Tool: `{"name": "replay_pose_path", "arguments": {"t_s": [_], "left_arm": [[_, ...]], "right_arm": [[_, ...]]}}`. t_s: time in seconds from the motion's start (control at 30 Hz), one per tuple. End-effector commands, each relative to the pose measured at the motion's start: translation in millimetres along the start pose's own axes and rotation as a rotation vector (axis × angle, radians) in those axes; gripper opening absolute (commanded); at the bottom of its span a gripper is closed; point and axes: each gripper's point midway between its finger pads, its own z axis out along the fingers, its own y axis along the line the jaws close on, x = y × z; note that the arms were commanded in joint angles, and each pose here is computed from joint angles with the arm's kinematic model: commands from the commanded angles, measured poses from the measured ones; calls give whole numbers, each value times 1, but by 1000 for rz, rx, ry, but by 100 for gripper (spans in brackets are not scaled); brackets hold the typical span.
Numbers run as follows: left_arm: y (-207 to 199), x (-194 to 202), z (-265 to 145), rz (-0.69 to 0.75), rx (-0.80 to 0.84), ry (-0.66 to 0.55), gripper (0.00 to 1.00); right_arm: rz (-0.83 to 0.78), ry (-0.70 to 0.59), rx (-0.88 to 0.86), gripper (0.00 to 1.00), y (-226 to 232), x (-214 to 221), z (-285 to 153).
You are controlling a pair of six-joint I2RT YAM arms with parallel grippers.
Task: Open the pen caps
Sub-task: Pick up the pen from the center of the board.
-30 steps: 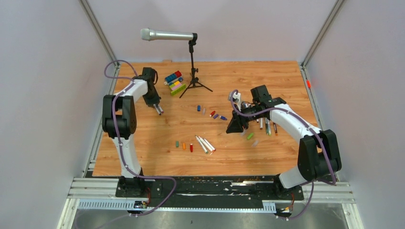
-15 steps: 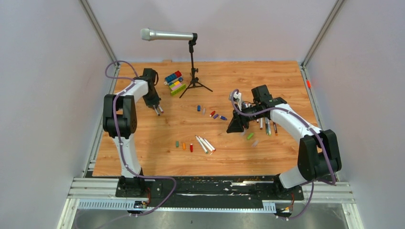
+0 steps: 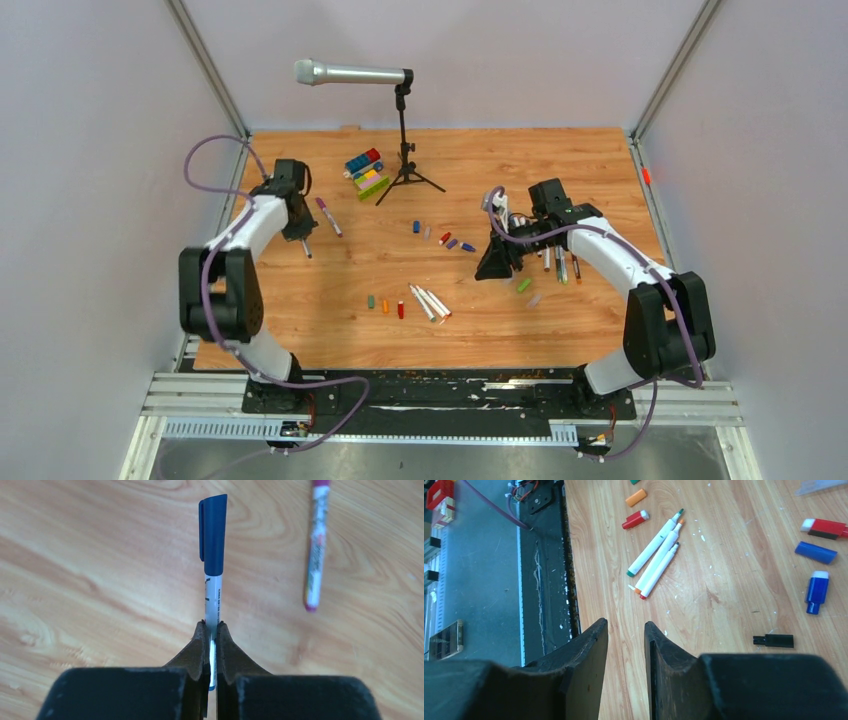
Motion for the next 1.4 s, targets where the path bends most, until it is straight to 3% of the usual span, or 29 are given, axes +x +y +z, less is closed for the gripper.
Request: {"name": "replay_pose_path", "arguments": {"t_s": [0.0,0.13,0.27,0.57,0.87,1.37], "left_arm": [[-17,-10,-58,-7,259,-175,0],[-60,21,-106,6,698,-271,0],[-83,41,-150,-33,1006,-367,0],[-113,84,-257,-17,1445,-621,0],[-155,117,-299,-24,1612,-615,0],[-225,166,-326,47,1676,-549,0]], "right_arm": [[-86,-57,-87,34,22,-14,-5],[-127,-72,-115,34,32,-15,-8],[-164,-99,-143,36,42,-15,-10],[-251,-177,-185,40,60,-14,-11],[-188,-225,-206,46,65,-22,-11],[-70,-269,-225,56,66,-33,-9]]}}
